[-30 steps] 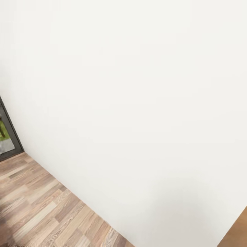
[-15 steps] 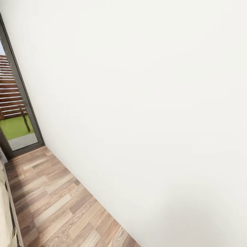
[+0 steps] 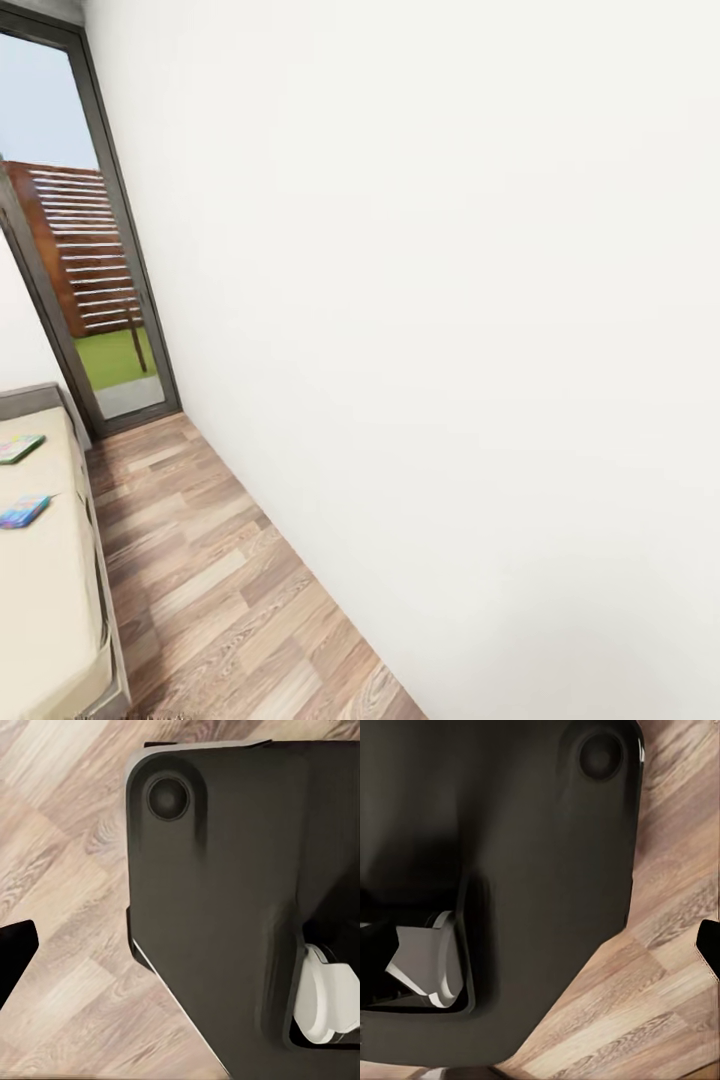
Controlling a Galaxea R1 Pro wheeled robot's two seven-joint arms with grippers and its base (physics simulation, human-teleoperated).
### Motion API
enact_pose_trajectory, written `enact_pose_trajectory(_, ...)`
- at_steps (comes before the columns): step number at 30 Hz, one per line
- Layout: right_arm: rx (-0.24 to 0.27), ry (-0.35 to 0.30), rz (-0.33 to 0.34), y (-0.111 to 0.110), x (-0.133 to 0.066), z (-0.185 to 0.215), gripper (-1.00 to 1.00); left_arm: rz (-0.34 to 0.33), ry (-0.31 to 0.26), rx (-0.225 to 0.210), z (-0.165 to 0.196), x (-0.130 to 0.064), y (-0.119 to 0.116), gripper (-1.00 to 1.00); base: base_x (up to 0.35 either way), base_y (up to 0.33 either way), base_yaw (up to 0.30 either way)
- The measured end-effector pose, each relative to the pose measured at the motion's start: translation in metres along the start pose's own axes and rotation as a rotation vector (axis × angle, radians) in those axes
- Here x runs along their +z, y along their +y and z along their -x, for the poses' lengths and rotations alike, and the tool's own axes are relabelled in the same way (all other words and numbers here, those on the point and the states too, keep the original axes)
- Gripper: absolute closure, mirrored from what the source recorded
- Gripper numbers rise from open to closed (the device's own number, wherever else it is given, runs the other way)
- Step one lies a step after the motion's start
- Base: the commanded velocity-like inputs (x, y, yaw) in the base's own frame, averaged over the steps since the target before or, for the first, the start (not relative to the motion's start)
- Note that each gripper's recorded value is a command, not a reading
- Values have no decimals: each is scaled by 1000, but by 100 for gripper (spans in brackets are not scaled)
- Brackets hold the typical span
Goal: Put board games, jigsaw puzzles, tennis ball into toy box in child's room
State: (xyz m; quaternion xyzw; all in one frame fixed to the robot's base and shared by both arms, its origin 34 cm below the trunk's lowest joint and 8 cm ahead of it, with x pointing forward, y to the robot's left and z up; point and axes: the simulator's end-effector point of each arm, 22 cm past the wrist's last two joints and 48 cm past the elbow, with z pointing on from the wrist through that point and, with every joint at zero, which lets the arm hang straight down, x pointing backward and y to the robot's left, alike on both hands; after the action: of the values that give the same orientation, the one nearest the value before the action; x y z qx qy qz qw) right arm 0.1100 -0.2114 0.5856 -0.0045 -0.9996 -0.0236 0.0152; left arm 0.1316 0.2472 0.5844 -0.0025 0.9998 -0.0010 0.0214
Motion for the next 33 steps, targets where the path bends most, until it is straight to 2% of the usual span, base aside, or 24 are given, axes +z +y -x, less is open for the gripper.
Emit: enact_pose_trajectory(33, 1, 1, 0, 1, -27, -13, -100, 0, -2, 0, -11, -28, 0, -100, 0, 0, 277)
